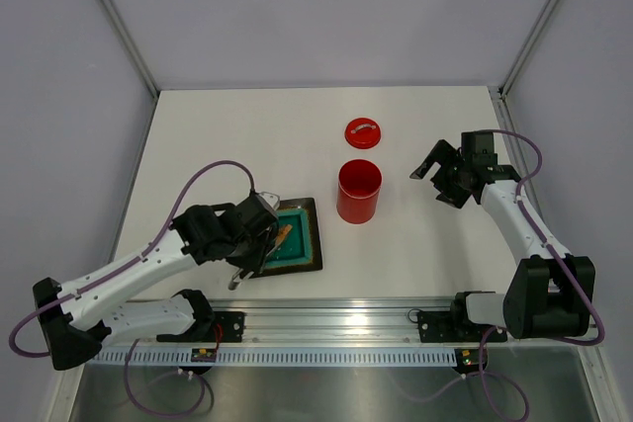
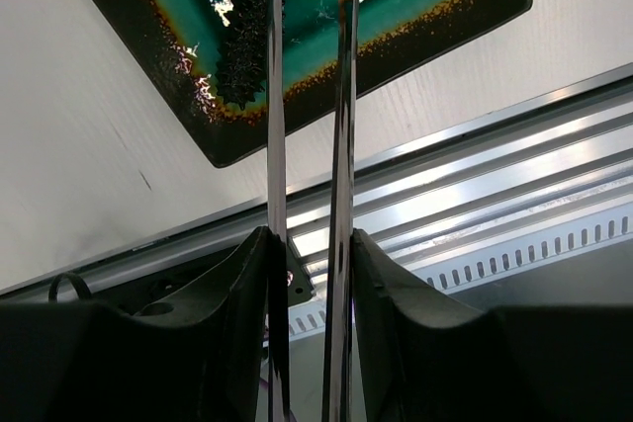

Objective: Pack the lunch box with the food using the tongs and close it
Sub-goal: Pick up the fake food from the plate.

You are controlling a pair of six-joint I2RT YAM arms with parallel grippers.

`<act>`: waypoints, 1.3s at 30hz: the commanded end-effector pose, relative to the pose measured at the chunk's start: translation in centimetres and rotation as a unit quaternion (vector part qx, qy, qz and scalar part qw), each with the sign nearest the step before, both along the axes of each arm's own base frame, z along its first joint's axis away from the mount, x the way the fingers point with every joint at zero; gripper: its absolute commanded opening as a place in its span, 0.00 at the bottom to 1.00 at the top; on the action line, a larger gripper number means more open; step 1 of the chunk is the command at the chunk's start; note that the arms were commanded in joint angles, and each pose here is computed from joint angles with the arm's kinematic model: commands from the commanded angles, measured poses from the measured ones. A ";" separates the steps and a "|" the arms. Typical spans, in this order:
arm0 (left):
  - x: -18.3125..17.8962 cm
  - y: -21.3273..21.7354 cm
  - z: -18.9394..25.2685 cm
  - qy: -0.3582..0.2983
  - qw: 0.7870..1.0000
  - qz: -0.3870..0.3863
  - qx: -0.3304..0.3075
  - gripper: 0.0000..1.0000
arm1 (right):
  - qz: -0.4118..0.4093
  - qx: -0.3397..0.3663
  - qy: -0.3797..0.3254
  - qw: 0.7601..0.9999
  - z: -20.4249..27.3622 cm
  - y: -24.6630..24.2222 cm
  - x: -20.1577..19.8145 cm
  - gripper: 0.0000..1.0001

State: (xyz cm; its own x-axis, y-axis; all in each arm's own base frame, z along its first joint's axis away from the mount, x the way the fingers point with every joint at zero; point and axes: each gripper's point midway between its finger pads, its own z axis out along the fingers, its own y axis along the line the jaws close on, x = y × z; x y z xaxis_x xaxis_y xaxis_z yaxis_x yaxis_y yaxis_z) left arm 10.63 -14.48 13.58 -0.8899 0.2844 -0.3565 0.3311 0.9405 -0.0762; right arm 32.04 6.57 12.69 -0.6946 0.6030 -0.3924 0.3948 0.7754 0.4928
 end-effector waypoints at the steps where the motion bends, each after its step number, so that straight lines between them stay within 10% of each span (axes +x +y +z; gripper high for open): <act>1: 1.1 -0.5 2.6 -0.041 0.999 0.009 -0.026 0.26 | 0.001 0.006 -0.017 1.000 0.8 0.2 0.2 0.99; 18: 1.3 -0.3 3.5 -0.051 0.998 0.011 -0.030 0.18 | 0.001 0.006 -0.017 1.000 0.7 0.2 0.2 0.99; 24: 1.5 -0.2 3.8 -0.056 0.998 0.015 -0.028 0.00 | 0.000 0.006 -0.017 1.000 0.8 0.2 0.2 0.99; 39: 1.8 -0.1 6.3 -0.081 0.995 0.022 -0.051 0.00 | 0.000 0.006 -0.016 1.000 0.7 0.2 0.2 0.99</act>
State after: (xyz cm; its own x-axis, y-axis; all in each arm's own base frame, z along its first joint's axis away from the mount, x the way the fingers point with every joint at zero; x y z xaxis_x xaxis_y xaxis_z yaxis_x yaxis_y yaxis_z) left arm 11.72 -14.25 17.72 -0.8557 0.2437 -0.4565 0.3169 0.9442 -0.0899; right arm 32.05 6.57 12.66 -0.6941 0.6033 -0.3927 0.3946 0.7752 0.4933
